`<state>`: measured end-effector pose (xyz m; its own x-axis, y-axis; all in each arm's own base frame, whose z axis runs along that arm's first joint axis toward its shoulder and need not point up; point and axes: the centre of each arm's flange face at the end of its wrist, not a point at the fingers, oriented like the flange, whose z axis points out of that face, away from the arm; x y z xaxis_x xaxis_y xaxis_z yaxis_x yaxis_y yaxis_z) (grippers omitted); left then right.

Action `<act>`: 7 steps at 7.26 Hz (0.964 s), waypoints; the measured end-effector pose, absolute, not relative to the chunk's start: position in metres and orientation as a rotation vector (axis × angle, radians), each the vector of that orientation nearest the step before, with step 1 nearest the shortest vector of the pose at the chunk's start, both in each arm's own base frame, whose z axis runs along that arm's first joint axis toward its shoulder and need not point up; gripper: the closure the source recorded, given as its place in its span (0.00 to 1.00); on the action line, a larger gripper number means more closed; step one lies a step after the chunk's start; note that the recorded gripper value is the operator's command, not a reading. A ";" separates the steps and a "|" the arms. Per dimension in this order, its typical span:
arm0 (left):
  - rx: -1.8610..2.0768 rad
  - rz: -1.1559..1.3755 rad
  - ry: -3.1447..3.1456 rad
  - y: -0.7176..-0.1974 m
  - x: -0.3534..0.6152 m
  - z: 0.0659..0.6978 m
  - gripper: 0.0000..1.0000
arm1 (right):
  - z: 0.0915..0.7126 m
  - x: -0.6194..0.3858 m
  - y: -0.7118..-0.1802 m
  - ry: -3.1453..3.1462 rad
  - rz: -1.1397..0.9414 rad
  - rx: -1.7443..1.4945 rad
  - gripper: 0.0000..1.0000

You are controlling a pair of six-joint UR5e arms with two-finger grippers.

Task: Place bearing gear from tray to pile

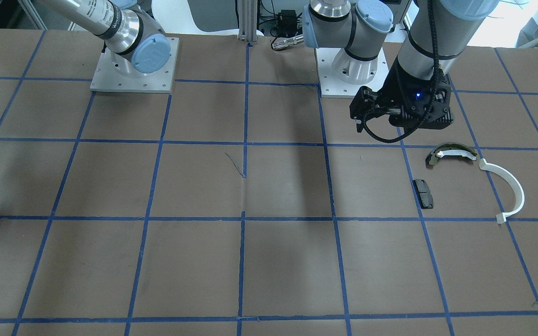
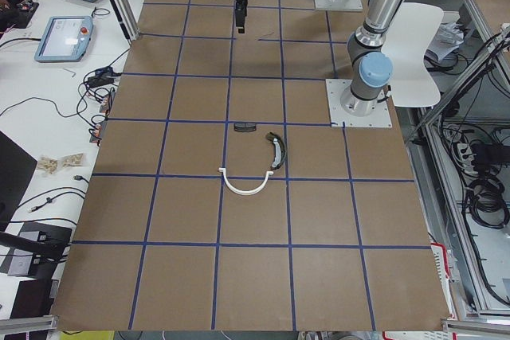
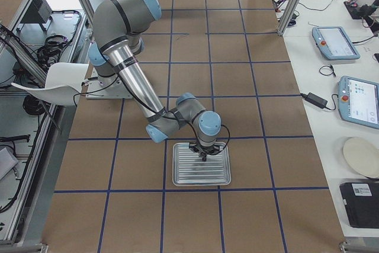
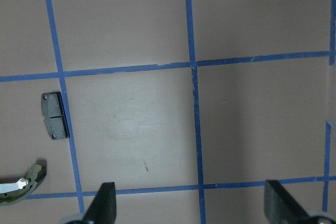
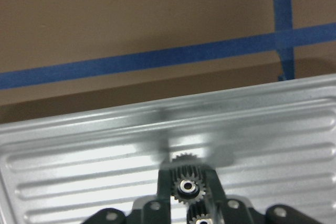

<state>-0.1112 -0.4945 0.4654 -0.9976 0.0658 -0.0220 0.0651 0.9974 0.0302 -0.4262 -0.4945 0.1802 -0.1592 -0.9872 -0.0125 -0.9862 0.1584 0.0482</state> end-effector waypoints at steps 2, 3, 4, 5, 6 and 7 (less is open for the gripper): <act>0.099 0.038 3.116 -0.493 -0.110 0.468 0.00 | 0.196 -0.420 -0.493 -2.500 -0.061 1.877 1.00; 0.098 0.037 3.116 -0.493 -0.110 0.468 0.00 | 0.213 -0.408 -0.491 -2.575 -0.049 1.788 1.00; 0.097 0.038 3.116 -0.493 -0.109 0.468 0.00 | 0.232 -0.382 -0.493 -2.646 -0.032 1.694 1.00; 0.107 0.045 3.115 -0.495 -0.108 0.466 0.00 | 0.245 -0.341 -0.497 -2.715 -0.015 1.592 1.00; 0.128 0.053 3.113 -0.498 -0.107 0.463 0.00 | 0.249 -0.288 -0.506 -2.790 0.005 1.481 1.00; 0.139 0.055 3.113 -0.498 -0.107 0.462 0.00 | 0.254 -0.230 -0.521 -2.846 0.029 1.379 1.00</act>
<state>-0.1067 -0.4983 0.4619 -0.9957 0.0897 -0.0238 0.0888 0.9954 0.0364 -0.2296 -0.5211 0.2540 -0.6195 -0.7849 -0.0111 -0.7845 0.6195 -0.0260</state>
